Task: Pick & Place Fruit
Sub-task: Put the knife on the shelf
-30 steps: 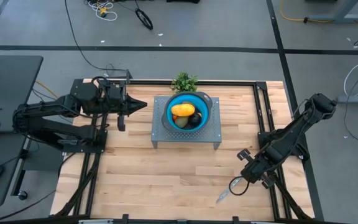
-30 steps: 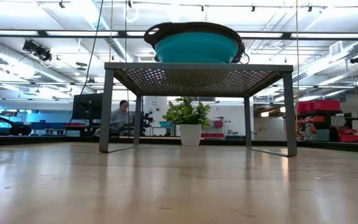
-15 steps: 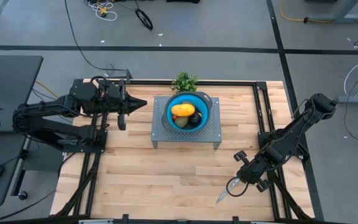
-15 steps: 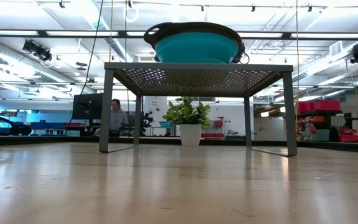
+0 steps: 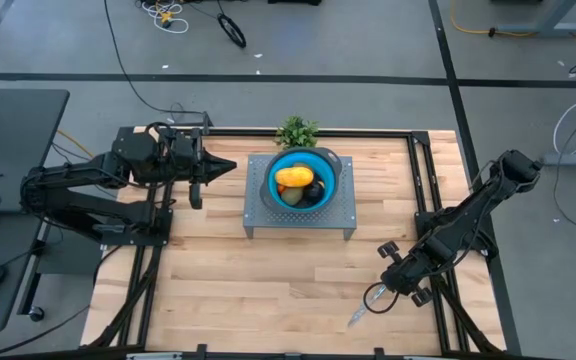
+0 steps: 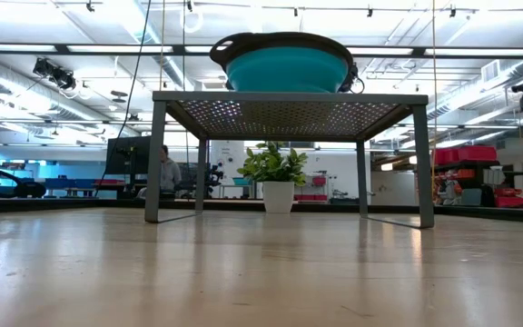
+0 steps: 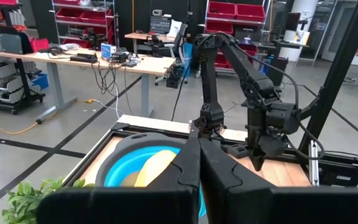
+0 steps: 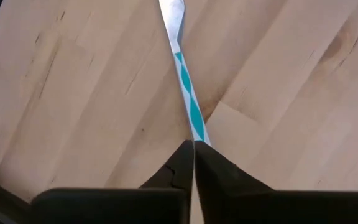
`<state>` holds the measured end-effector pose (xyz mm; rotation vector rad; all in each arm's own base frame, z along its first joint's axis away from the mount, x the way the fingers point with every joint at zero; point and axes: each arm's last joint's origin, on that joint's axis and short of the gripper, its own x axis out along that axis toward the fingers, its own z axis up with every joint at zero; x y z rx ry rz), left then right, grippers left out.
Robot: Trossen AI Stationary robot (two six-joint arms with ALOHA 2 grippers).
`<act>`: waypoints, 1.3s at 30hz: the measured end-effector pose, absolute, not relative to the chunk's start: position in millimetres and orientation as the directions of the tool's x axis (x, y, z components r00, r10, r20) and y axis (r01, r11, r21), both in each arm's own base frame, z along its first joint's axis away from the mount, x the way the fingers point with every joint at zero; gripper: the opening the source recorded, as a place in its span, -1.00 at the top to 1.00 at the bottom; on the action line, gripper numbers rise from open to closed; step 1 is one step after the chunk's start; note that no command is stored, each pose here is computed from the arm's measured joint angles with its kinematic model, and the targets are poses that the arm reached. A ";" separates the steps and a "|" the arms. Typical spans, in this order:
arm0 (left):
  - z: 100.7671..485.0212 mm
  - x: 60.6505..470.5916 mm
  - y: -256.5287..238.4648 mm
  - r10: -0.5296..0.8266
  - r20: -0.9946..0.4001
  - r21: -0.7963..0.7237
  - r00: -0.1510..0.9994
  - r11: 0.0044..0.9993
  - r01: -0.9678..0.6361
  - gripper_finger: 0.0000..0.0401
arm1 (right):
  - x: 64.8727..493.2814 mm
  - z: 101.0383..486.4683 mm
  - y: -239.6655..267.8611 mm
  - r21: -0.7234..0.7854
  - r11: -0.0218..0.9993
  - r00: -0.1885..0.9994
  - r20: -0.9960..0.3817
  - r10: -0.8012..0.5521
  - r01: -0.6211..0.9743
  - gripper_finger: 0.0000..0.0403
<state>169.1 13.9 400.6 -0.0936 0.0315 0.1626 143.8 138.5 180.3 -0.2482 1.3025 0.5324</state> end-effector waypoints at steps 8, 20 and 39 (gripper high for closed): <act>400.6 169.1 13.9 0.160 -0.039 -0.090 0.986 0.983 -0.163 0.98 | 143.6 179.8 138.7 0.126 0.853 0.158 -0.959 0.236 -0.506 0.39; 400.6 169.1 13.9 0.159 -0.039 -0.089 0.986 0.983 -0.162 0.98 | 146.3 163.3 141.3 0.096 0.846 0.080 -0.984 0.161 -0.525 -0.35; 400.5 169.1 13.9 0.159 -0.040 -0.088 0.986 0.983 -0.162 0.98 | 148.9 146.2 142.6 0.036 0.818 0.023 -0.998 0.060 -0.575 -0.37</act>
